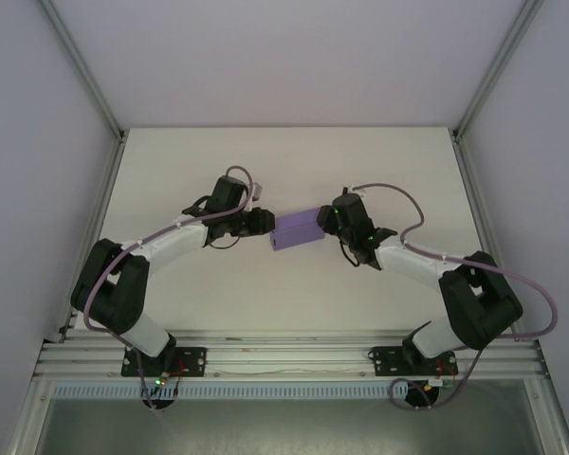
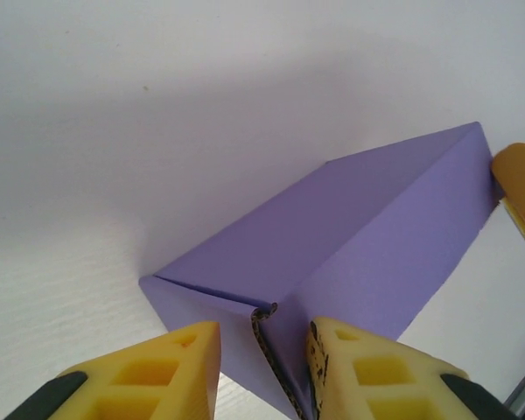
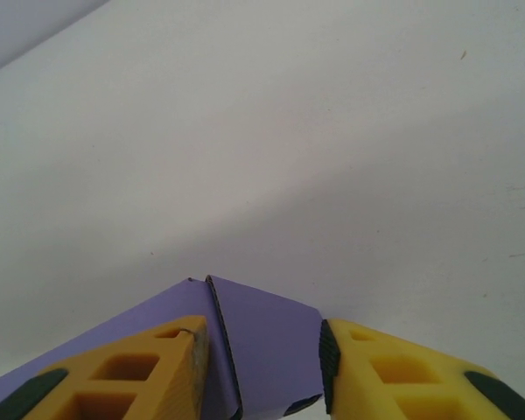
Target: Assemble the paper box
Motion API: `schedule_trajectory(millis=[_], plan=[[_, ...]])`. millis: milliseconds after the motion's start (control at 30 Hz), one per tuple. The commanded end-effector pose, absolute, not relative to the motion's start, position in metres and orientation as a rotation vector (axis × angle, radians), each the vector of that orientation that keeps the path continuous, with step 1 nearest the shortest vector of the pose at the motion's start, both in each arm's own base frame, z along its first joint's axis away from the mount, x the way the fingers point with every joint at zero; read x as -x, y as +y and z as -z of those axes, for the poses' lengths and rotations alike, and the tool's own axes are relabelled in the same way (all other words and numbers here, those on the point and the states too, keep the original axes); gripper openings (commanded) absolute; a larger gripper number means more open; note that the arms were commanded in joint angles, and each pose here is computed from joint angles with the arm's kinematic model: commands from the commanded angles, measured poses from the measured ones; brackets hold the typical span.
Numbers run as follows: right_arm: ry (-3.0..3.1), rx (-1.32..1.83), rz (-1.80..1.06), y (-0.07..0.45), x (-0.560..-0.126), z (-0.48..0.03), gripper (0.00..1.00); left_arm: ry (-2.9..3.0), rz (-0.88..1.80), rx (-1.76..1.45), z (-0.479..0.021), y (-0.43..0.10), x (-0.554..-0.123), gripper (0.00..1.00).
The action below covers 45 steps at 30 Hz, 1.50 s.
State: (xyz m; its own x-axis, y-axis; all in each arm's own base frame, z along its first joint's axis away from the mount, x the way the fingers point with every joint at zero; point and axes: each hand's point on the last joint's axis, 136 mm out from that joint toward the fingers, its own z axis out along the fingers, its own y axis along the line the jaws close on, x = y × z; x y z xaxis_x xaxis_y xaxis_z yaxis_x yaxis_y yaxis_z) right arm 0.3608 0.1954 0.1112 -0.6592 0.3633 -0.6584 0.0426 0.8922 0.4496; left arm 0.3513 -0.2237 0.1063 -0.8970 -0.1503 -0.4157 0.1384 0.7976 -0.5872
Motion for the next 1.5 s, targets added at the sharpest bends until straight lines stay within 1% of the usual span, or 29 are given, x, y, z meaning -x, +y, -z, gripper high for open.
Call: schedule_trajectory(millis=[0, 33, 167, 200, 233, 367, 467, 600, 800, 900, 933, 1033, 1067, 1133, 1167, 1200, 1233, 1300, 1333, 1400, 1433, 1467], plan=[[2.549, -0.316, -0.339, 0.165, -0.308, -0.022, 0.36, 2.774, 0.728, 0.07, -0.029, -0.198, -0.31, 0.29], [2.549, -0.334, -0.358, 0.164, -0.307, -0.019, 0.35, 2.776, 0.73, 0.058, -0.024, -0.197, -0.307, 0.26], [2.535, -0.372, -0.483, 0.168, -0.303, -0.011, 0.27, 2.773, 0.722, 0.071, -0.009, -0.191, -0.298, 0.2], [2.532, -0.373, -0.506, 0.169, -0.303, -0.01, 0.25, 2.764, 0.728, 0.068, -0.007, -0.191, -0.297, 0.16], [2.533, -0.378, -0.52, 0.17, -0.302, -0.007, 0.24, 2.753, 0.726, 0.061, -0.006, -0.19, -0.295, 0.13], [2.538, -0.397, -0.553, 0.17, -0.3, 0.001, 0.13, 2.722, 0.704, 0.068, 0.002, -0.183, -0.29, 0.13], [2.525, -0.396, -0.571, 0.169, -0.299, 0.003, 0.1, 2.718, 0.668, 0.063, 0.008, -0.178, -0.288, 0.13], [2.531, -0.376, -0.577, 0.17, -0.296, 0.007, 0.05, 2.711, 0.635, 0.051, 0.009, -0.174, -0.289, 0.1], [2.506, -0.346, -0.629, 0.176, -0.298, -0.002, 0.06, 2.689, 0.498, -0.031, 0.003, -0.171, -0.294, 0.1], [2.498, -0.293, -0.658, 0.185, -0.304, -0.018, 0.09, 2.655, 0.503, -0.092, -0.018, -0.182, -0.305, 0.17], [2.489, -0.274, -0.665, 0.188, -0.308, -0.026, 0.1, 2.636, 0.512, -0.111, -0.028, -0.186, -0.309, 0.2], [2.465, -0.228, -0.667, 0.195, -0.319, -0.051, 0.2, 2.58, 0.495, -0.137, -0.059, -0.193, -0.326, 0.4], [2.453, -0.219, -0.665, 0.196, -0.323, -0.06, 0.23, 2.562, 0.484, -0.146, -0.07, -0.195, -0.332, 0.43], [2.421, -0.205, -0.67, 0.198, -0.33, -0.076, 0.28, 2.524, 0.479, -0.16, -0.089, -0.199, -0.343, 0.44], [2.399, -0.19, -0.676, 0.2, -0.334, -0.086, 0.33, 2.496, 0.484, -0.159, -0.101, -0.201, -0.348, 0.46], [2.383, -0.177, -0.673, 0.201, -0.337, -0.095, 0.38, 2.471, 0.5, -0.161, -0.111, -0.204, -0.353, 0.49], [2.366, -0.162, -0.67, 0.202, -0.34, -0.103, 0.43, 2.445, 0.515, -0.164, -0.122, -0.207, -0.357, 0.54], [2.327, -0.124, -0.646, 0.203, -0.348, -0.123, 0.58, 2.387, 0.524, -0.149, -0.146, -0.21, -0.367, 0.68], [2.307, -0.098, -0.632, 0.203, -0.352, -0.133, 0.64, 2.361, 0.518, -0.14, -0.157, -0.209, -0.372, 0.74], [2.267, -0.034, -0.603, 0.205, -0.359, -0.153, 0.72, 2.312, 0.471, -0.088, -0.178, -0.202, -0.382, 0.97], [2.248, 0.004, -0.598, 0.207, -0.362, -0.163, 0.8, 2.292, 0.446, -0.071, -0.186, -0.198, -0.386, 1.0], [2.231, 0.06, -0.595, 0.211, -0.365, -0.173, 0.89, 2.27, 0.413, -0.045, -0.195, -0.191, -0.39, 1.0]])
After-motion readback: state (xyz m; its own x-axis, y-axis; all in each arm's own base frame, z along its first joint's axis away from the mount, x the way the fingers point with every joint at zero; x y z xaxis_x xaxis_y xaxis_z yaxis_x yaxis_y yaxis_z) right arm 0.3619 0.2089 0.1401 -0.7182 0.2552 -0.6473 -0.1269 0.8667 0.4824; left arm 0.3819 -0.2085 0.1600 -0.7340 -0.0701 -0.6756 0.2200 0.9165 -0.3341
